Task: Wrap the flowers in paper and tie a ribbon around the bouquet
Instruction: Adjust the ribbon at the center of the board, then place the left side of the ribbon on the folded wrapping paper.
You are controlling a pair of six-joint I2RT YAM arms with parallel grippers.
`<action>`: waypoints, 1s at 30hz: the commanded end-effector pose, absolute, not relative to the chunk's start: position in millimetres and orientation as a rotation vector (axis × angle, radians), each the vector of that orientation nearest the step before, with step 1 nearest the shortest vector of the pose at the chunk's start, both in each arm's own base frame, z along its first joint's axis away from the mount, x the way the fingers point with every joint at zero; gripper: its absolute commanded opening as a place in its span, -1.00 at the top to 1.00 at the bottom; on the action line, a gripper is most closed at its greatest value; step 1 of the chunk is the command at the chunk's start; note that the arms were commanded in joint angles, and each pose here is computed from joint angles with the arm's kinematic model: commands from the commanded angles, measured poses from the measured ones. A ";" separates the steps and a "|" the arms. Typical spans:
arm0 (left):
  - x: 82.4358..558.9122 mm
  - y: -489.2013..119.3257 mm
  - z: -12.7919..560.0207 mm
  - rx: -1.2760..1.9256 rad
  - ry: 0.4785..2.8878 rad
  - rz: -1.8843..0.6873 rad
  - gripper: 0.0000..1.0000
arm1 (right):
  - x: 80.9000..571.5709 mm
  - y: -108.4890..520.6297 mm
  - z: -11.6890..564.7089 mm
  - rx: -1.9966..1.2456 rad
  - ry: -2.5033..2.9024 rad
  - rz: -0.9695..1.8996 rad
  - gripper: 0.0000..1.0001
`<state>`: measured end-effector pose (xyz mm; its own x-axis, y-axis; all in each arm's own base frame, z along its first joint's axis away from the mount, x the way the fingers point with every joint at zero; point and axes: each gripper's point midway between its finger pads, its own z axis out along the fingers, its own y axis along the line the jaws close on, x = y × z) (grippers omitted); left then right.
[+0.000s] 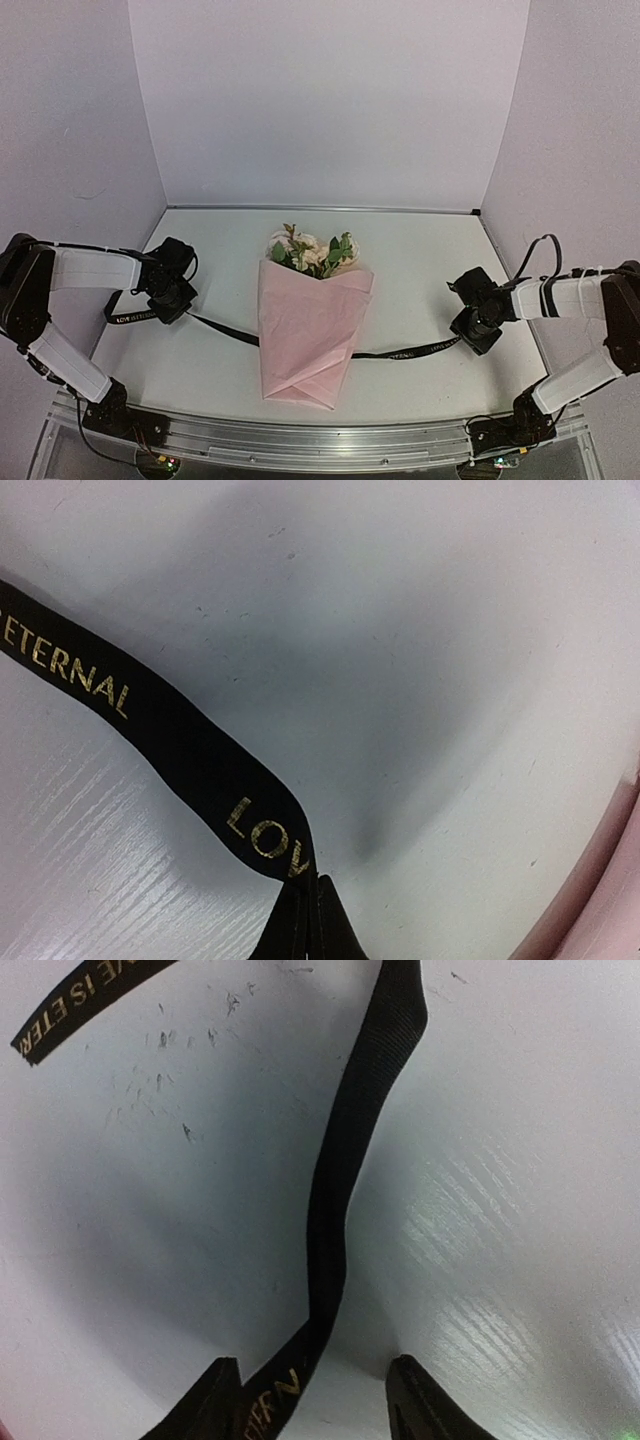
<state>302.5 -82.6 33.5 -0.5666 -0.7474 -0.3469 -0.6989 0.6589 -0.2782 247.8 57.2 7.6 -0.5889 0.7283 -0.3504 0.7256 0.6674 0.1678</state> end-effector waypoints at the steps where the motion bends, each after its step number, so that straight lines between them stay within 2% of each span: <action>1: 325.9 -80.7 52.7 -1.030 2.385 -0.140 1.00 | 275.1 59.9 14.7 1.146 2.444 0.038 0.24; 4: 328.2 -76.3 54.1 -1.018 2.368 -0.109 1.00 | 284.2 61.7 14.1 1.150 2.454 0.047 0.88; 5: 330.3 -75.3 55.5 -1.013 2.359 -0.106 1.00 | 288.4 63.4 15.8 1.144 2.454 0.057 0.98; 17: 348.6 -62.1 51.9 -0.989 2.376 -0.109 1.00 | 335.0 65.7 32.5 1.119 2.425 0.107 1.00; 25: 351.6 -69.0 59.6 -0.880 2.401 -0.142 1.00 | 327.9 69.1 36.7 1.089 2.456 0.171 1.00; 30: 361.2 -94.2 93.4 -0.674 2.353 -0.249 1.00 | 313.8 91.2 54.3 0.969 2.461 0.251 1.00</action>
<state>337.9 -68.2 43.9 -0.6494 -0.6144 -0.4481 -0.5688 0.7836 -0.2501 322.3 72.7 32.5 -0.5947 0.7286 -0.3399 0.6741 0.6822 0.2830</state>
